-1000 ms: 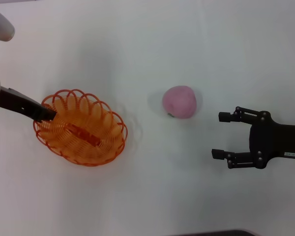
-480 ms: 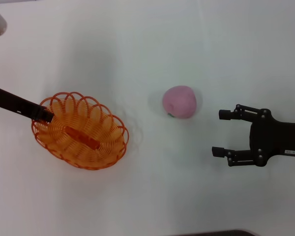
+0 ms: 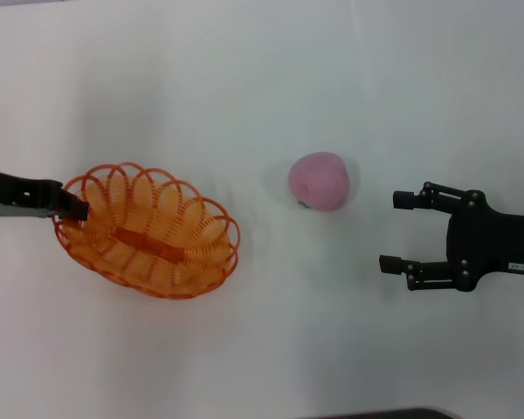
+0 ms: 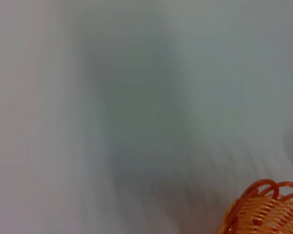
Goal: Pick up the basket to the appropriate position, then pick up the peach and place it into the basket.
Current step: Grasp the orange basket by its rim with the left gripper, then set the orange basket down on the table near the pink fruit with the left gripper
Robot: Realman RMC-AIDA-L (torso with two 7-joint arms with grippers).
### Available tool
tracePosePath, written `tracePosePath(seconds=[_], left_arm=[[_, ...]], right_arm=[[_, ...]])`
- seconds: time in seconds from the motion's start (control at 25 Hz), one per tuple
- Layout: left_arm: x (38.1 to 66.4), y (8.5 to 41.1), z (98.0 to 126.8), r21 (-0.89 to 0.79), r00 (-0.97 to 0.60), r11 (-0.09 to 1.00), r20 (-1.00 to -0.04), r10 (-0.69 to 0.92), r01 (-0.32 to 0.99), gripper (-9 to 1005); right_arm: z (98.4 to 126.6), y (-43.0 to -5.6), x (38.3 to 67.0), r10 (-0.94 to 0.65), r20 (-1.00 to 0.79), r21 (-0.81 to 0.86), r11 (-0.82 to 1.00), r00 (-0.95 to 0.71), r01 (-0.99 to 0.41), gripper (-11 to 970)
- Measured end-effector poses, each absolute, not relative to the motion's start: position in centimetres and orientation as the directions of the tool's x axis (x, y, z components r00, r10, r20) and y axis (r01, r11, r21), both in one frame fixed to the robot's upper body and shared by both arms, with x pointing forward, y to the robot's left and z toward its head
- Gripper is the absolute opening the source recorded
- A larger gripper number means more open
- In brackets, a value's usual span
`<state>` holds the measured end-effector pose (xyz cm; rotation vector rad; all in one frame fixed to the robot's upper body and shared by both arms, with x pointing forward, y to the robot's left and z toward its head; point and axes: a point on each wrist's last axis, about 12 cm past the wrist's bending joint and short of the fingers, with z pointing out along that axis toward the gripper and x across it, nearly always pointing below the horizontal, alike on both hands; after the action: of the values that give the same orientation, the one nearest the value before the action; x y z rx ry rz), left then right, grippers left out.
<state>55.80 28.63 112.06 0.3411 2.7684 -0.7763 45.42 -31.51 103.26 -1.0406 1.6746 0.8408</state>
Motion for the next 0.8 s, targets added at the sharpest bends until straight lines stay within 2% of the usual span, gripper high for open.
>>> tracePosePath(seconds=[0.52, 0.8], left_arm=[[51.7, 30.8, 109.3, -0.670, -0.963, 0.739, -0.235, -0.131, 0.063, 70], [50.7, 30.4, 108.3, -0.716, -0.954, 0.696, -0.245, -0.175, 0.056, 69]], right_arm=[[103.5, -32.2, 45.4, -0.226, -0.957, 0.063, 0.448, -0.181, -0.892, 929], [103.6, -32.2, 45.5, -0.214, -0.961, 0.062, 0.458, -0.177, -0.887, 929]])
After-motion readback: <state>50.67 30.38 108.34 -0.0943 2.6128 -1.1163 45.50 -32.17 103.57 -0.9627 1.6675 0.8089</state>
